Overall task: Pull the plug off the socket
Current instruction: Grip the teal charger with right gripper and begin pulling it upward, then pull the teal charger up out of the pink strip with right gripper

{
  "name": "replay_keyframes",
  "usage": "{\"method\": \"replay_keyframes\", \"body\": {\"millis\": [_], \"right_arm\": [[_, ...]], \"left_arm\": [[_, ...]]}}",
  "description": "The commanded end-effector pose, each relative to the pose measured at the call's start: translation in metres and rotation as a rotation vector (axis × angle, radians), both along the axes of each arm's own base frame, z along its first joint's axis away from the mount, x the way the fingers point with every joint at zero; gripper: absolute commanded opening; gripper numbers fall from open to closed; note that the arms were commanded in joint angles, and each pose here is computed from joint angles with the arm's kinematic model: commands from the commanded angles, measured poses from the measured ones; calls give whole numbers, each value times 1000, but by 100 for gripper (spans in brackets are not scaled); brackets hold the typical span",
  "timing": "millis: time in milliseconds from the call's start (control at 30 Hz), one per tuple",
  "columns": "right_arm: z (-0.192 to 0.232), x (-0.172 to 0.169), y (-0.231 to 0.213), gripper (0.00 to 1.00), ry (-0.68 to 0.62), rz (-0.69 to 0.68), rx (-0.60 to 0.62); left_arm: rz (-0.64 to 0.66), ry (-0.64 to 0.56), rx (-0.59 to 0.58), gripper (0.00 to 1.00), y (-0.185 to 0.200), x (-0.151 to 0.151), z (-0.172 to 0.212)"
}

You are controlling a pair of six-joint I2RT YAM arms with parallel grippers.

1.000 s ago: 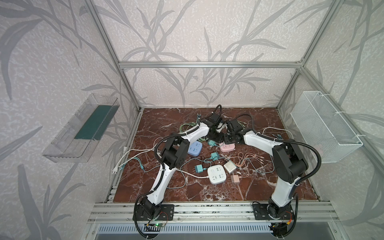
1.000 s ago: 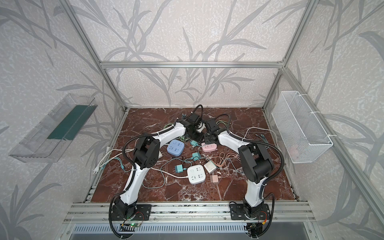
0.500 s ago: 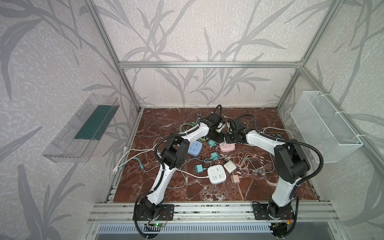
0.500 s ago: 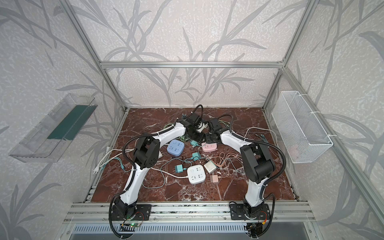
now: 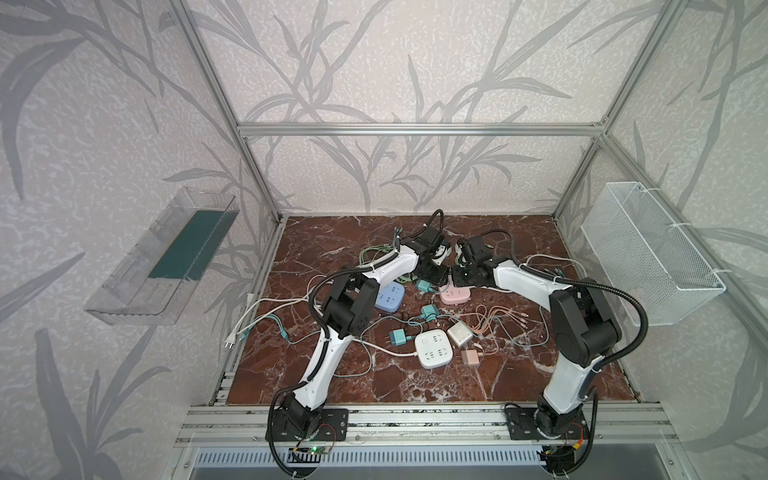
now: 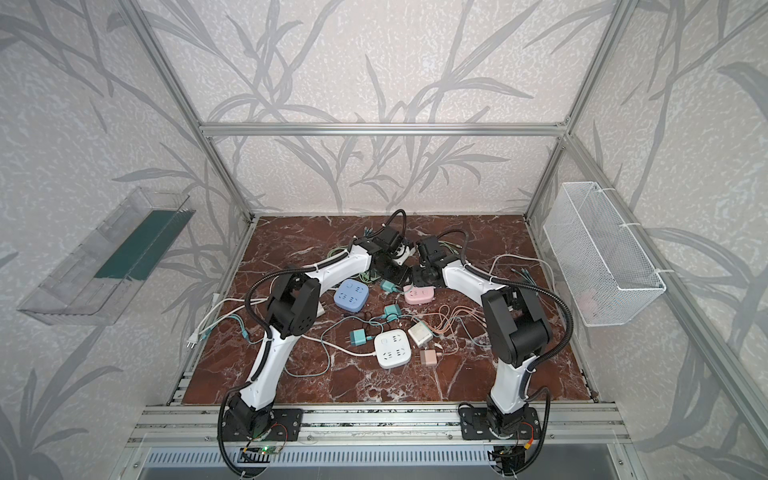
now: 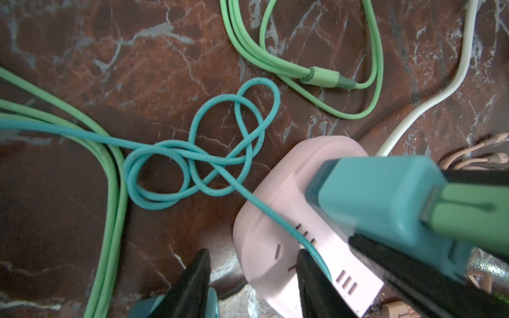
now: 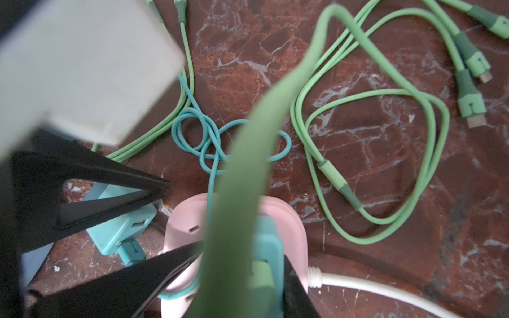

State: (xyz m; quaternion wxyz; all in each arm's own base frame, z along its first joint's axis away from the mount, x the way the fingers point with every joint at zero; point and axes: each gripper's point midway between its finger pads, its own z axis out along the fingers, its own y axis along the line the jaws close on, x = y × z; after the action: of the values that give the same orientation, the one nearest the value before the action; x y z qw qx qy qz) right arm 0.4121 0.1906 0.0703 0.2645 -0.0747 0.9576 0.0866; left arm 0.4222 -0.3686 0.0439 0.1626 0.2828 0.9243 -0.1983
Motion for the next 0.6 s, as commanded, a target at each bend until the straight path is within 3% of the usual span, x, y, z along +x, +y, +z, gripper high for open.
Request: {"method": "replay_keyframes", "body": {"millis": [0,567], "right_arm": [[31,5,19,11,-93,41,12],[37,8,28,11,-140,46,-74]], "left_arm": [[10,83,116,51,21,-13,-42],[16,112,125,51,21,-15,-48]]}}
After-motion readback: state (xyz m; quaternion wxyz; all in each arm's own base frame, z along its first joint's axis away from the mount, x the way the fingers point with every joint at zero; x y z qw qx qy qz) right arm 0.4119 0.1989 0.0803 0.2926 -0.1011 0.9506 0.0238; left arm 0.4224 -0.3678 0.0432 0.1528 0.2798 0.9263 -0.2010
